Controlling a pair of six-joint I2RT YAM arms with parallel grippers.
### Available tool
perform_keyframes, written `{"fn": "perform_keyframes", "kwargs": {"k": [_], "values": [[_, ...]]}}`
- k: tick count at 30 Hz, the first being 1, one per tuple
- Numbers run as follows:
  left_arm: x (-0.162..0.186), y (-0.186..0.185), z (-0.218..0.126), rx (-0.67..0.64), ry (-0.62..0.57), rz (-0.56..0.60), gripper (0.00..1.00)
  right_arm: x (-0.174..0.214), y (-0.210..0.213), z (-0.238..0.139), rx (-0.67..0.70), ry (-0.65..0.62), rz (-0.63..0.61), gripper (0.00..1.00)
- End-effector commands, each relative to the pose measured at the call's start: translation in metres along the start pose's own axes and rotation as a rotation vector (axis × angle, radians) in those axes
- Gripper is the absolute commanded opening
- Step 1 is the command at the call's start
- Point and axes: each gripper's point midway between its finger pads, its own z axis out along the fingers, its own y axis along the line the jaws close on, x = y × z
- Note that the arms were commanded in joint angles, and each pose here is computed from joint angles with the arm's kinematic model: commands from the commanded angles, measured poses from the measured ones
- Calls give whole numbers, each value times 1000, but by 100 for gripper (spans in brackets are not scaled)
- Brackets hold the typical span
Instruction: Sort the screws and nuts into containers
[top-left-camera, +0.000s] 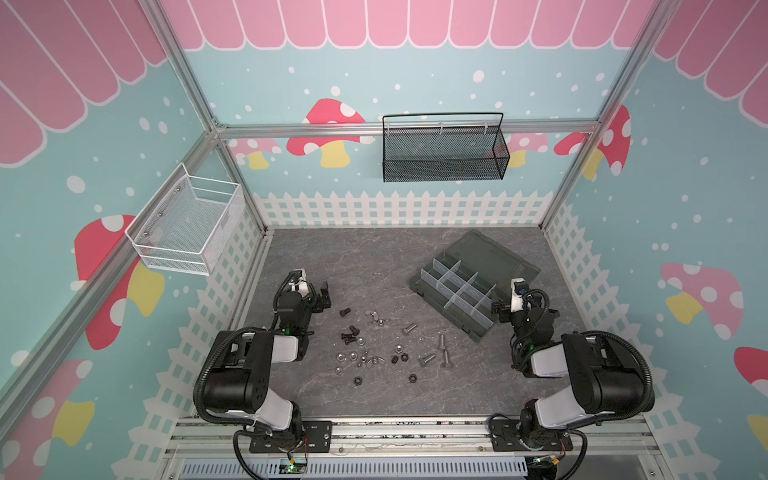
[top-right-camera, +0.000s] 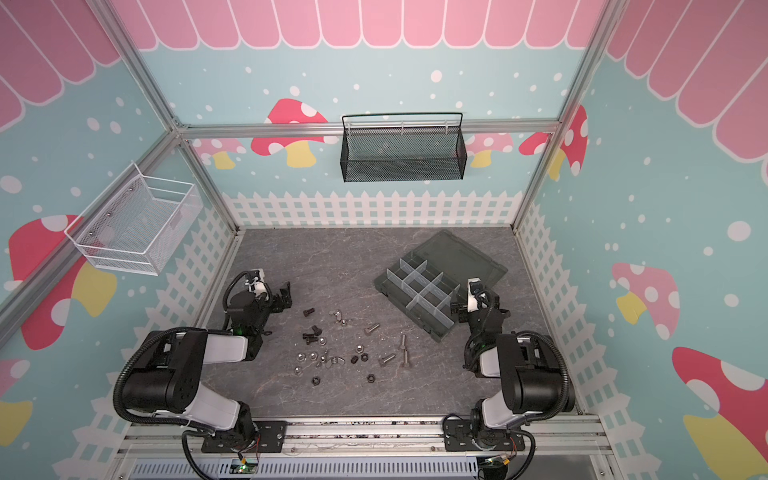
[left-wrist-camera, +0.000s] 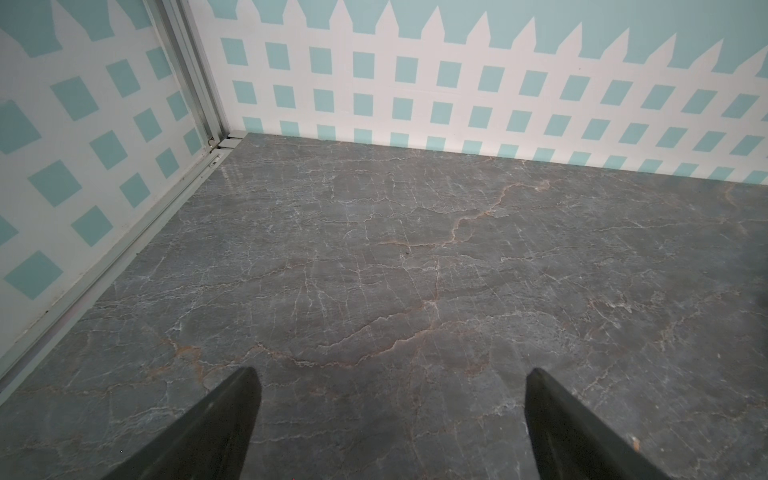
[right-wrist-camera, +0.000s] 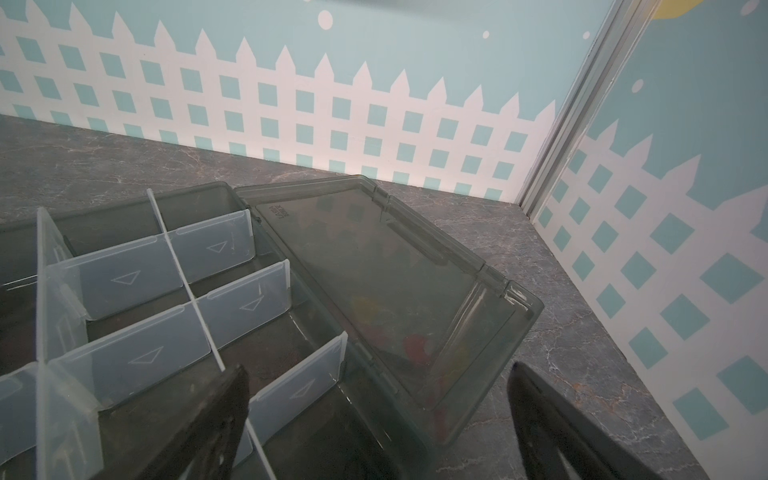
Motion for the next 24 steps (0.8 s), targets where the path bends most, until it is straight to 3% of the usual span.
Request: {"fn": "perform_keyframes", "kwargs": {"k": [1, 10, 16, 21, 24], "values": [[-11, 1, 0, -18, -28, 8, 100, -10, -3, 4, 18, -23, -6, 98], [-36, 15, -21, -91, -80, -30, 100, -30, -20, 3, 96, 1, 29, 98], [-56, 15, -42, -105, -64, -114, 100, -34, -40, 7, 208, 158, 168, 98], [-70, 4, -63, -69, -58, -247, 100, -33, -23, -2, 198, 263, 263, 98], [-67, 4, -73, -101, -7, -294, 100, -36, 6, -7, 142, 333, 252, 98]]}}
